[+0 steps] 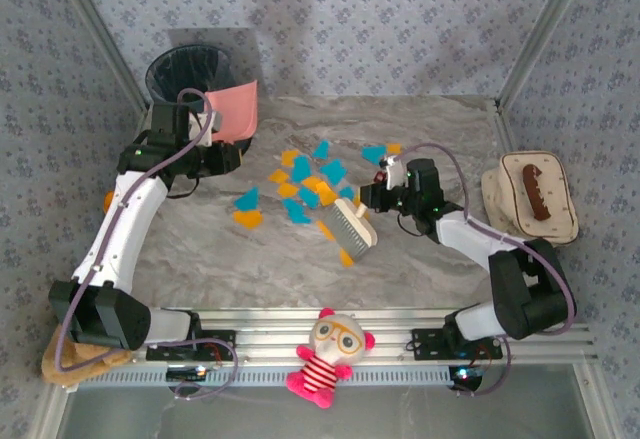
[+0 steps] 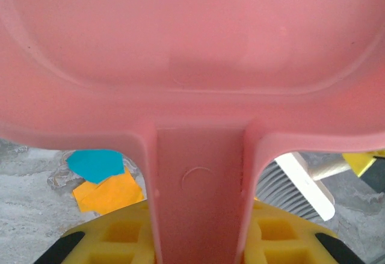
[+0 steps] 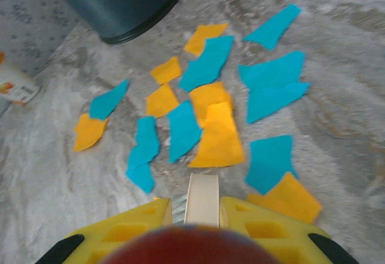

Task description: Sweep away the paper scraps from the table

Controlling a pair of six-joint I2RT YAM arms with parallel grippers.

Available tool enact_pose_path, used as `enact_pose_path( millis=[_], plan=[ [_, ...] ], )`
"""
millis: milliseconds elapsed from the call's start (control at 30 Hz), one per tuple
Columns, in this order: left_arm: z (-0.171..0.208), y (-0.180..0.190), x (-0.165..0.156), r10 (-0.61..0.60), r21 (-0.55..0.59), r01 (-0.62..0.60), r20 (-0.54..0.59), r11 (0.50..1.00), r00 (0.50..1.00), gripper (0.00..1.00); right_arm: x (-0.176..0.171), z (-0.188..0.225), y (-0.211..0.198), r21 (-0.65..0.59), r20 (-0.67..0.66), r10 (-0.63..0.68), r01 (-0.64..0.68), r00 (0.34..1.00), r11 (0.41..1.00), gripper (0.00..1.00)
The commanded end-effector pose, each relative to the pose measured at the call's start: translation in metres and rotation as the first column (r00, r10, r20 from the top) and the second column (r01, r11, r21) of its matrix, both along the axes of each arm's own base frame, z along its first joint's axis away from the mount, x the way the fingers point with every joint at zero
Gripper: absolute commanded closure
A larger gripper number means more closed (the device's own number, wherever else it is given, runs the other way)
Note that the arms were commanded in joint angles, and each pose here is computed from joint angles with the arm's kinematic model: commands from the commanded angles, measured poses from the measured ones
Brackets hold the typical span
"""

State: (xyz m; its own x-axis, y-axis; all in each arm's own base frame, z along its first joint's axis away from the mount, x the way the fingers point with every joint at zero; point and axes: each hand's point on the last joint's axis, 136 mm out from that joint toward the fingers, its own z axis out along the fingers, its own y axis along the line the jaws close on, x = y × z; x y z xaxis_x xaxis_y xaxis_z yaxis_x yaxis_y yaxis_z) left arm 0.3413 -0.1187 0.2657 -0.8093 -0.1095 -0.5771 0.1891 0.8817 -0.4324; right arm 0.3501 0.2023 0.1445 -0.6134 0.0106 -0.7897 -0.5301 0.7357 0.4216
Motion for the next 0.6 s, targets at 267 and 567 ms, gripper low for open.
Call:
enact_pose_path(
  millis=[267,567],
  plan=[
    [-0.007,-0.003,-0.005,-0.036,0.019,0.036,-0.018,0.999,0.999,1.00,0.036,0.015,-0.065,-0.139,0.147,-0.313,0.333,0.938,0.933,1.00],
    [-0.008,-0.004,-0.006,-0.055,0.025,0.056,-0.025,0.998,0.998,1.00,0.035,0.020,-0.106,-0.196,0.172,-0.468,0.496,0.867,0.846,1.00]
  ],
)
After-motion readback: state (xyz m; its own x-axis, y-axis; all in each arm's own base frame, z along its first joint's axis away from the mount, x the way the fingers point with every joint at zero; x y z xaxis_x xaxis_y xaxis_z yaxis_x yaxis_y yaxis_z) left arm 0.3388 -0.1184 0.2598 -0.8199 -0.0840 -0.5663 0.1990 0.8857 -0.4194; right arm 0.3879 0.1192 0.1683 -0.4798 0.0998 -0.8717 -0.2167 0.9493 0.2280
